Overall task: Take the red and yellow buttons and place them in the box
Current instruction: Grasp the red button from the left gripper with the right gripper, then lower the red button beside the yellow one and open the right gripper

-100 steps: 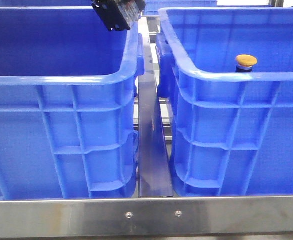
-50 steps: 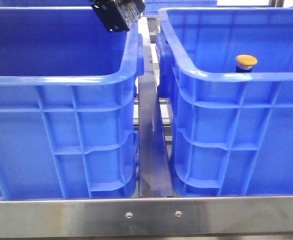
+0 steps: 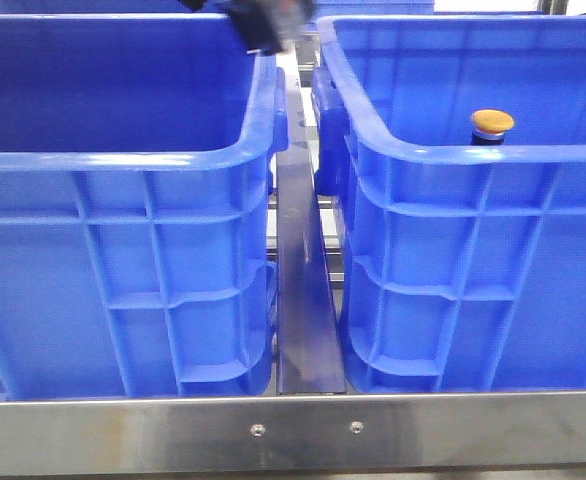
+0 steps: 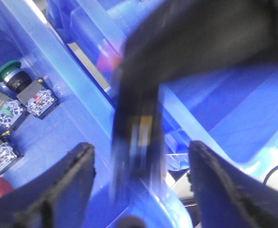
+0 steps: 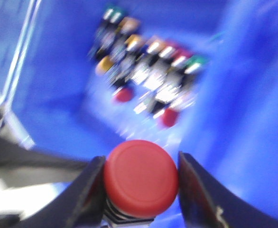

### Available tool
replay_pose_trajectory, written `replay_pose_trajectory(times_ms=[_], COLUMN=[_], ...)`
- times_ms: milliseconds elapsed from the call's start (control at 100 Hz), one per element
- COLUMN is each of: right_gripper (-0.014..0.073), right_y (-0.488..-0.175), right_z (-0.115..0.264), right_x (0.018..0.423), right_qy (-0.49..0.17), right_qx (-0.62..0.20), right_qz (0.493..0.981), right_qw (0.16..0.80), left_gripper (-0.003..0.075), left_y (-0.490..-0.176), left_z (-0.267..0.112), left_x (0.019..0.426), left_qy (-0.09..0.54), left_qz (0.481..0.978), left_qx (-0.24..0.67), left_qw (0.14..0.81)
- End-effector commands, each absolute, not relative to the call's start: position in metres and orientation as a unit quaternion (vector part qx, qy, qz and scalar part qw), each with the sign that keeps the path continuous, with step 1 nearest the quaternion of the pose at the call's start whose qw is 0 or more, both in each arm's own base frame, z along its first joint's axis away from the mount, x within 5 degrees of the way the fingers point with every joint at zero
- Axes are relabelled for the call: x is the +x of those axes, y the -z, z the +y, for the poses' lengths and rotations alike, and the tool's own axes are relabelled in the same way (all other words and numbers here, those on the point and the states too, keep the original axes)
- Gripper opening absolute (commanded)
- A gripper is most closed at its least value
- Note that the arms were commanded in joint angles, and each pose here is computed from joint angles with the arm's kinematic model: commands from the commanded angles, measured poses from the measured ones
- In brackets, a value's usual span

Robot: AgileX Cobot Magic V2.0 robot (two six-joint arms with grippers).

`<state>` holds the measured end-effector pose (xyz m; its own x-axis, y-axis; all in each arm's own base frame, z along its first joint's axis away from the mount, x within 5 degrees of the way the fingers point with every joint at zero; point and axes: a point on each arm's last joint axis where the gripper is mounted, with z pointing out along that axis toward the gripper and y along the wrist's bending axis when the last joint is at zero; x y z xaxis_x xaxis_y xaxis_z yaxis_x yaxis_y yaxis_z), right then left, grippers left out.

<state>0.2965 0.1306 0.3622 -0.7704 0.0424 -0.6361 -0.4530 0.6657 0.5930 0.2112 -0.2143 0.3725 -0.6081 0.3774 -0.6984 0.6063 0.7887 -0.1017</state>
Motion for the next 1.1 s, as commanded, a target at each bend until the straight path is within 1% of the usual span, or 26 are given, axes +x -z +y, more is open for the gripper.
replay_pose_trajectory(times_ms=[0, 150, 260, 280, 370, 440, 570, 650, 790, 940, 1090], right_gripper=[0.0201, 0.0201, 0.0201, 0.0201, 0.0201, 0.0201, 0.0201, 0.0201, 0.0201, 0.0201, 0.0201], right_y=[-0.400, -0.414, -0.416, -0.417, -0.407, -0.396, -0.373, -0.364, -0.352, -0.335, -0.312], right_z=[0.108, 0.071, 0.046, 0.041, 0.027, 0.020, 0.010, 0.003, -0.004, -0.008, -0.011], right_x=[0.289, 0.286, 0.286, 0.285, 0.287, 0.290, 0.295, 0.297, 0.302, 0.320, 0.340], right_qy=[-0.386, -0.329, -0.255, -0.232, -0.156, -0.110, -0.061, -0.026, 0.004, 0.020, 0.030], right_qx=[-0.119, -0.105, -0.089, -0.085, -0.083, -0.080, -0.055, -0.033, -0.009, 0.004, 0.012], right_qz=[0.823, 0.819, 0.824, 0.824, 0.828, 0.829, 0.822, 0.806, 0.791, 0.793, 0.804], right_qw=[0.399, 0.457, 0.498, 0.510, 0.532, 0.542, 0.563, 0.591, 0.612, 0.609, 0.593], left_gripper=[0.0428, 0.0428, 0.0428, 0.0428, 0.0428, 0.0428, 0.0428, 0.0428, 0.0428, 0.0428, 0.0428], left_y=[-0.394, -0.394, -0.394, -0.394, -0.394, -0.394, -0.394, -0.394, -0.394, -0.394, -0.394], left_z=[-0.214, -0.214, -0.214, -0.214, -0.214, -0.214, -0.214, -0.214, -0.214, -0.214, -0.214], left_x=[0.206, 0.206, 0.206, 0.206, 0.206, 0.206, 0.206, 0.206, 0.206, 0.206, 0.206], left_qy=[0.196, 0.196, 0.196, 0.196, 0.196, 0.196, 0.196, 0.196, 0.196, 0.196, 0.197], left_qz=[0.860, 0.860, 0.860, 0.860, 0.860, 0.860, 0.860, 0.860, 0.860, 0.860, 0.860], left_qx=[0.275, 0.275, 0.275, 0.275, 0.275, 0.275, 0.275, 0.275, 0.275, 0.275, 0.274], left_qw=[0.384, 0.384, 0.384, 0.384, 0.384, 0.384, 0.384, 0.384, 0.384, 0.384, 0.383])
